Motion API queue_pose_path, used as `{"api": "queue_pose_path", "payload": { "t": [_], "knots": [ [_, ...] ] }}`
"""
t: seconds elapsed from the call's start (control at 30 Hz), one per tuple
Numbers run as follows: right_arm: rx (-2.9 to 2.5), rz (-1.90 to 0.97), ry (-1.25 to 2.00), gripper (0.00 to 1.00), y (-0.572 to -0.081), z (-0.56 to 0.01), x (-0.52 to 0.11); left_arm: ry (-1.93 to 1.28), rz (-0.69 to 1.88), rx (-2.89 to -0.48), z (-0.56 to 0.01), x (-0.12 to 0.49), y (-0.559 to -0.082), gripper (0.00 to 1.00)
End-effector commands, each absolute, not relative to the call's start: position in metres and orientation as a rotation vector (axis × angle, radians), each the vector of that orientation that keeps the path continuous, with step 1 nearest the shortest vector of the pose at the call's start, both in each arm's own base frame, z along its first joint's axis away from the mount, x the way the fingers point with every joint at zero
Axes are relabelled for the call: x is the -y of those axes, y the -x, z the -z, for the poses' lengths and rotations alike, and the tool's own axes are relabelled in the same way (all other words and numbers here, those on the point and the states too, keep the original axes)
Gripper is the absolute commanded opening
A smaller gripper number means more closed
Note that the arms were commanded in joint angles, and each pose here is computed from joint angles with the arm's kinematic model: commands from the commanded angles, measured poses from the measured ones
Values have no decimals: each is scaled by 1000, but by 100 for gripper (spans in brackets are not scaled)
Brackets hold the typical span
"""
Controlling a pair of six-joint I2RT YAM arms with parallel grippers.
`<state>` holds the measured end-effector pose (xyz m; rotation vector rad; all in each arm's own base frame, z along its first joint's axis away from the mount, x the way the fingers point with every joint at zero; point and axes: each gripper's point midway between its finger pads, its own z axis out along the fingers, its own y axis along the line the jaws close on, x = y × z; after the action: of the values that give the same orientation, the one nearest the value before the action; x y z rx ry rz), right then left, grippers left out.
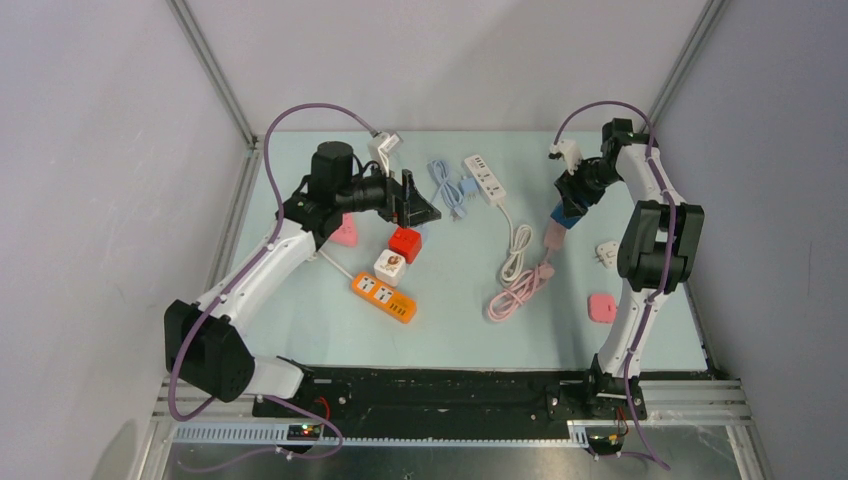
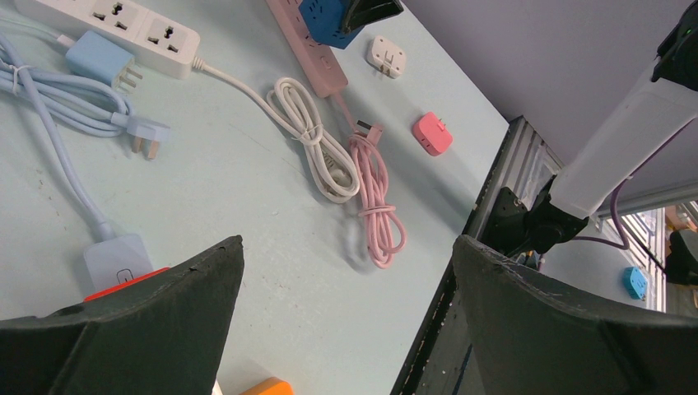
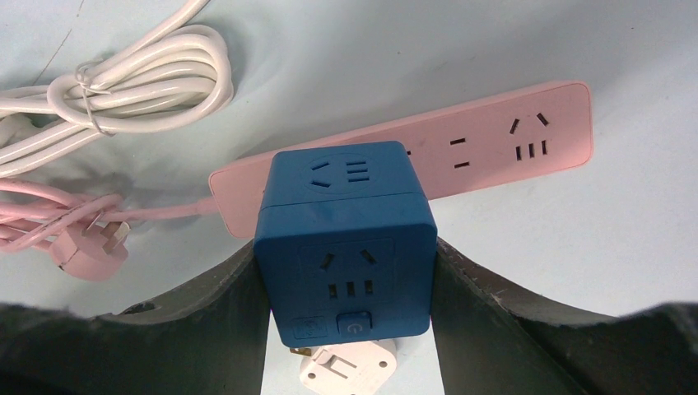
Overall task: Insert the plug
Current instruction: Insert the plug into the socket.
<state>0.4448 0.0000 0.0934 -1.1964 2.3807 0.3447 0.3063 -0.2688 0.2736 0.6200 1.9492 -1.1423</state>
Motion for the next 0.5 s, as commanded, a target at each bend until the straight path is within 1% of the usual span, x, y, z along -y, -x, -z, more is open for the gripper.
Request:
{"api": "queue_pose_path", "payload": {
  "t": [0.0,0.1,0.47],
  "knots": [
    [-2383,-247,1212,0,-452,-90,9,-629,1150,-1894,-291,269,-310,100],
    [-2370,-236,1213,0,-454,-93,9,-629,1151,-1897,-291,270,-310,100],
    [-2425,-230,1320,0,-439,-64,-8,-630,1140,-1891,-292,269,-310,100]
  ]
}}
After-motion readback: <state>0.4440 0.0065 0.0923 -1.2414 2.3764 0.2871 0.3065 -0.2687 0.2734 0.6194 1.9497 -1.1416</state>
